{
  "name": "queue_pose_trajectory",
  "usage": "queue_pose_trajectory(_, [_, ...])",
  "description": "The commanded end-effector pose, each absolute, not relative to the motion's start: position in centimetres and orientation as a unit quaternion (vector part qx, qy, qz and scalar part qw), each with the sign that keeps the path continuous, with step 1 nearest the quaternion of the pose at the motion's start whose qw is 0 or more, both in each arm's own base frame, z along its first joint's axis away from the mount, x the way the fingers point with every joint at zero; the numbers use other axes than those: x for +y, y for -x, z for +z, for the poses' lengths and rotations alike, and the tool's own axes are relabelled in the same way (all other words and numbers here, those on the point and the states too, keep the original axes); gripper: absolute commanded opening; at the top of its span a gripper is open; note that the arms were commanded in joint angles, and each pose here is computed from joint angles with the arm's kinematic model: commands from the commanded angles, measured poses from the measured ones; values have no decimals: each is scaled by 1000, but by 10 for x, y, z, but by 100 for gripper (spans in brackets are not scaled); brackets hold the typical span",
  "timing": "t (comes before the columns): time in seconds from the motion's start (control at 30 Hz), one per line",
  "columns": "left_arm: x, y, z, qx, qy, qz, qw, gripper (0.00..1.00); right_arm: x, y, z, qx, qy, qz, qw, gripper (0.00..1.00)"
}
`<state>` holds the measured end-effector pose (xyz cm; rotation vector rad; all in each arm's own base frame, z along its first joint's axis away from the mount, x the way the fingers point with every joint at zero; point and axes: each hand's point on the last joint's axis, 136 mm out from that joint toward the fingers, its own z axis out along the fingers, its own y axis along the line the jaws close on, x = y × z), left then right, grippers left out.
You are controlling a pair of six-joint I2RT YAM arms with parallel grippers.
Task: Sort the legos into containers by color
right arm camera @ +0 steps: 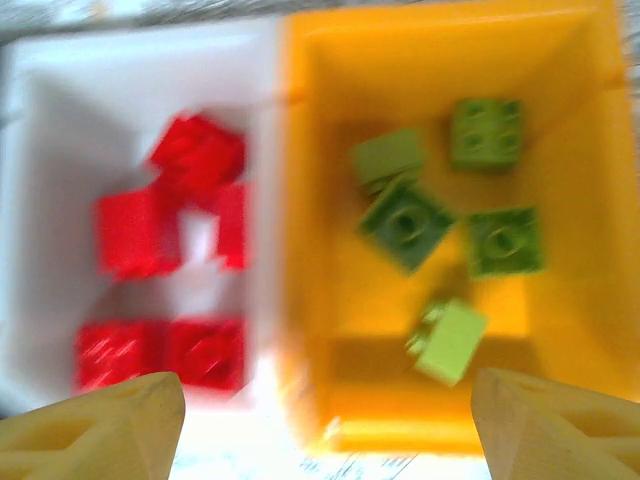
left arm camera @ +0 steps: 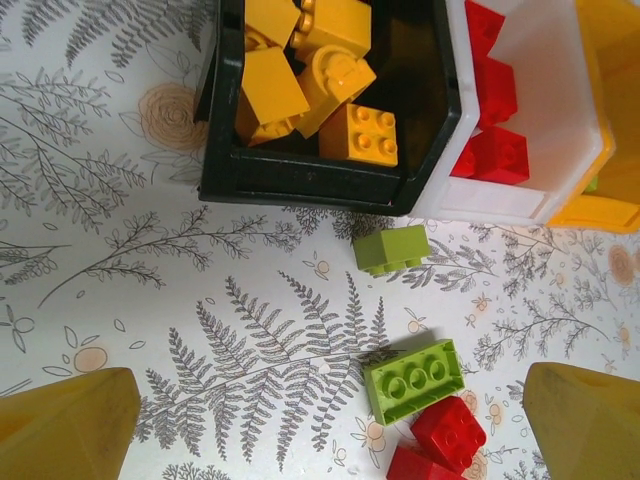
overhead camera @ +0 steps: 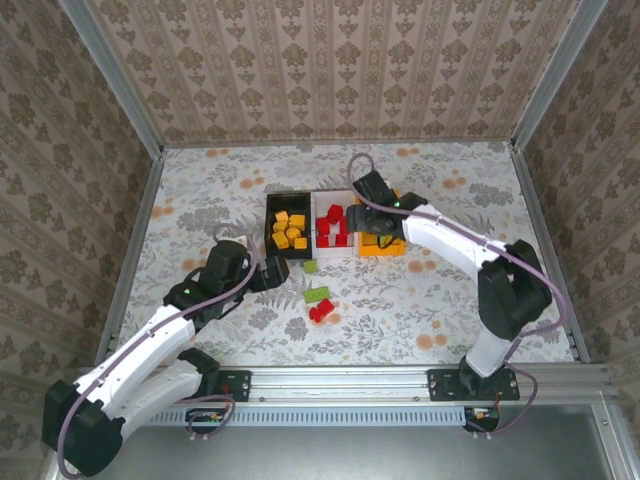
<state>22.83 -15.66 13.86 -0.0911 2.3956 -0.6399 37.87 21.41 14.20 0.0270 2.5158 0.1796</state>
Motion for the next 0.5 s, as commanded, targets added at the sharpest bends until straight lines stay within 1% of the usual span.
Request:
queue_pose_trajectory(0.0, [-147, -225, 148, 911, 27, -228, 342, 100, 255, -348, 150, 939, 39, 106, 324, 78])
queue_pose_trajectory(0.13, [-141, -221, 150, 909, 34, -228, 348, 100, 300, -315, 127, 937, 88, 123, 315, 79])
queue_pose_trajectory(0.23, [-138, -219, 149, 909, 38, -228, 348, 100, 325, -304, 106, 937, 106, 122, 308, 80])
queue_pose_trajectory(0.37, [-136, -217, 147, 909, 42, -228, 346, 100, 347, -303, 81, 940, 111, 119, 300, 80])
queue_pose_trajectory(0.47, [-135, -215, 145, 909, 45, -231, 345, 100, 353, -310, 67, 942, 104, 108, 299, 79])
